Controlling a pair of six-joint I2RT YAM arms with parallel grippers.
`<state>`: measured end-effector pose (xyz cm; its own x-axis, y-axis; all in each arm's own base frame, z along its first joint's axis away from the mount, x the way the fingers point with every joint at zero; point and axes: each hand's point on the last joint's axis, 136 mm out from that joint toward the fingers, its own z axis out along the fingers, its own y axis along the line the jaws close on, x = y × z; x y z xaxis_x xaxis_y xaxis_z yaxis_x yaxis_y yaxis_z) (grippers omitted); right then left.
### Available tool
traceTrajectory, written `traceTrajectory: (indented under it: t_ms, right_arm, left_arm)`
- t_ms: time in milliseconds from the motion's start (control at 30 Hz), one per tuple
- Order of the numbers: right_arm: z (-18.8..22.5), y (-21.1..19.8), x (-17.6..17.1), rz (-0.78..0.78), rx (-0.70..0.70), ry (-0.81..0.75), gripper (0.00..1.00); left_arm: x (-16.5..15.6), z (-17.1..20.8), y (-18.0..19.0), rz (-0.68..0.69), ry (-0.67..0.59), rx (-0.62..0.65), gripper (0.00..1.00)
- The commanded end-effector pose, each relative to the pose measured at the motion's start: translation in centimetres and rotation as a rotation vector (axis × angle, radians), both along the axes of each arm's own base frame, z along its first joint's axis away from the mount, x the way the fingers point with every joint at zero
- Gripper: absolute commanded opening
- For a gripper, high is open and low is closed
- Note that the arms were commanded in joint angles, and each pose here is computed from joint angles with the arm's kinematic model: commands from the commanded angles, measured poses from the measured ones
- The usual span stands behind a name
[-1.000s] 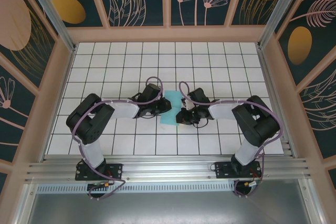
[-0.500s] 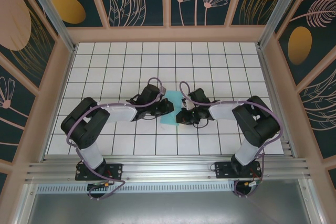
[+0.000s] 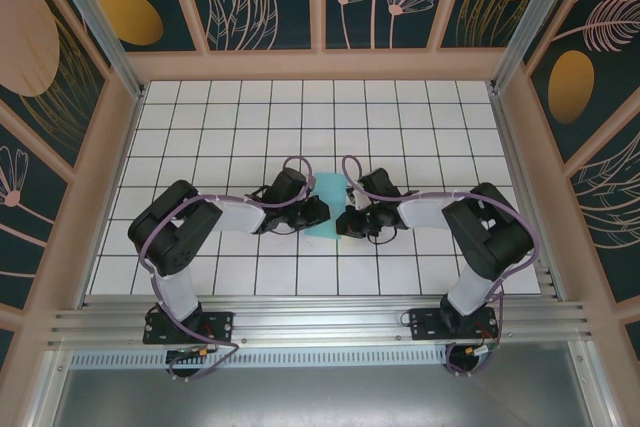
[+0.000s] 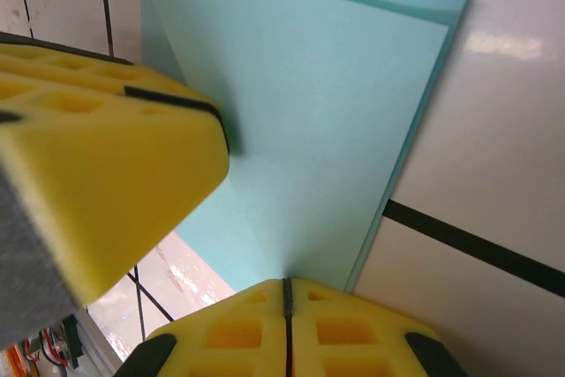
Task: Fold a paper plane with a square sheet of paper (pick it up from the middle)
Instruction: Fold the triangle a second time at the center of the table.
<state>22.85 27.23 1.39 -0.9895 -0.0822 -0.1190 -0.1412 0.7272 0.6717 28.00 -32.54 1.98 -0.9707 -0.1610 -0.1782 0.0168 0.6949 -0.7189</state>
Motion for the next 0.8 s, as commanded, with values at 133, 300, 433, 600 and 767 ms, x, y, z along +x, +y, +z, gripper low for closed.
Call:
traceTrajectory:
  t_ms: [133,300,433,600,767]
  right_arm:
    - [-3.9,-3.1,-1.8,-0.039,-0.185,0.084,0.06]
    - [-4.4,-3.5,-2.2,-0.033,-0.219,0.092,0.04]
    - [-4.7,-3.7,-2.4,-0.028,-0.235,0.093,0.03]
    - [-4.8,-3.7,-2.6,-0.021,-0.24,0.096,0.02]
    - [-5.1,-3.9,-2.8,-0.015,-0.248,0.103,0.02]
  left_arm:
    - [0.8,-3.0,2.6,0.096,-0.005,0.168,0.14]
    - [1.1,-2.9,3.2,0.121,-0.016,0.187,0.13]
    - [1.8,-2.6,3.7,0.142,-0.029,0.195,0.14]
    - [3.1,-2.1,4.1,0.167,-0.041,0.188,0.15]
    - [4.4,-1.2,4.3,0.186,-0.057,0.175,0.16]
